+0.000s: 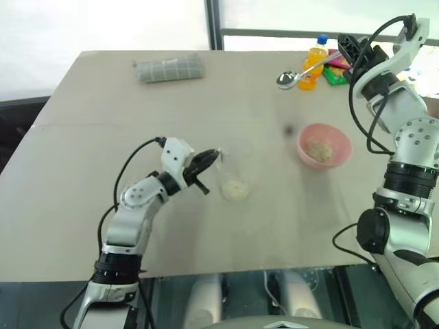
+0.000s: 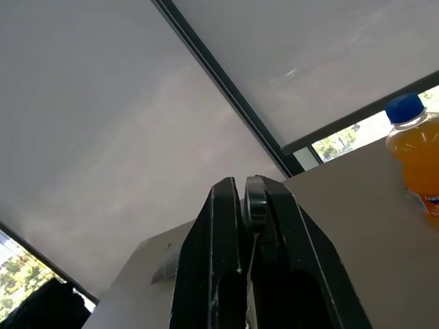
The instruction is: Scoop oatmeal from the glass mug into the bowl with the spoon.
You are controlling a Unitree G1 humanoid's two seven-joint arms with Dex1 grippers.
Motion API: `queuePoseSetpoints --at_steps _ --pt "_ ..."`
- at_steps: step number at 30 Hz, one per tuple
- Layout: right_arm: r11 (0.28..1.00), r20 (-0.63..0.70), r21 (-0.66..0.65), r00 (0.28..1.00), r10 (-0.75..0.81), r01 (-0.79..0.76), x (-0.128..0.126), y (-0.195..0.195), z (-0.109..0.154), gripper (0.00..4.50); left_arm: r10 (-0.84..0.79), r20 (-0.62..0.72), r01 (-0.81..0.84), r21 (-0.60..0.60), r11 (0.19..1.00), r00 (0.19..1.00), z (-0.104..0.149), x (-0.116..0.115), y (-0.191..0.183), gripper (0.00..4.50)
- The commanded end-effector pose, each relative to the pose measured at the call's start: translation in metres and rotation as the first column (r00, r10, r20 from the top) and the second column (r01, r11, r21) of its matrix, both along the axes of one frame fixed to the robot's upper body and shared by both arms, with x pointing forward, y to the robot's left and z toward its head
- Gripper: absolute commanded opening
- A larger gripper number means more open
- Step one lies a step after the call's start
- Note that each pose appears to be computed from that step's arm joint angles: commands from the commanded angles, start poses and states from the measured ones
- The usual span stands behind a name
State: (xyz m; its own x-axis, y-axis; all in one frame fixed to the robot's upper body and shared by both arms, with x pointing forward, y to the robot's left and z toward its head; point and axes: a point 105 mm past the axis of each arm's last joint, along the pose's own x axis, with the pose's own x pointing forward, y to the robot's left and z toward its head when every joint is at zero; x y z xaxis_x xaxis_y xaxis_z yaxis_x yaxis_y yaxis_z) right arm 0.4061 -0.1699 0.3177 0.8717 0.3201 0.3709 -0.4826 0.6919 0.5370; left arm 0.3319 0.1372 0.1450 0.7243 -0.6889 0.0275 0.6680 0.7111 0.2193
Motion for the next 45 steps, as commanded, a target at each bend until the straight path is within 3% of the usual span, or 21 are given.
queuePoseSetpoints --at_steps 1,8,17,26,45 --pt "1.0 0.094 0.001 0.995 -0.022 0.022 -0.012 -0.007 0.021 0.0 -0.008 0.085 0.009 -0.008 1.0 0.996 0.015 0.003 -0.005 0.09" --pt "1.0 0.12 -0.024 0.993 0.02 -0.017 -0.017 0.006 0.026 0.0 0.135 0.245 -0.131 -0.031 0.991 0.96 0.035 0.02 0.0 0.09" --pt "0.971 0.201 -0.106 0.951 0.234 -0.216 -0.049 0.052 0.044 0.0 0.325 0.314 -0.33 -0.038 0.943 0.892 0.022 0.039 -0.007 0.09" --pt "0.913 0.184 -0.215 0.904 0.385 -0.346 -0.071 0.082 0.037 0.0 0.435 0.383 -0.447 -0.063 0.892 0.815 0.023 0.056 -0.012 0.09" --pt "0.802 0.127 -0.558 0.934 0.335 -0.211 -0.051 0.106 0.002 0.0 0.396 0.457 -0.413 -0.068 0.908 0.796 0.046 0.058 -0.022 0.09"
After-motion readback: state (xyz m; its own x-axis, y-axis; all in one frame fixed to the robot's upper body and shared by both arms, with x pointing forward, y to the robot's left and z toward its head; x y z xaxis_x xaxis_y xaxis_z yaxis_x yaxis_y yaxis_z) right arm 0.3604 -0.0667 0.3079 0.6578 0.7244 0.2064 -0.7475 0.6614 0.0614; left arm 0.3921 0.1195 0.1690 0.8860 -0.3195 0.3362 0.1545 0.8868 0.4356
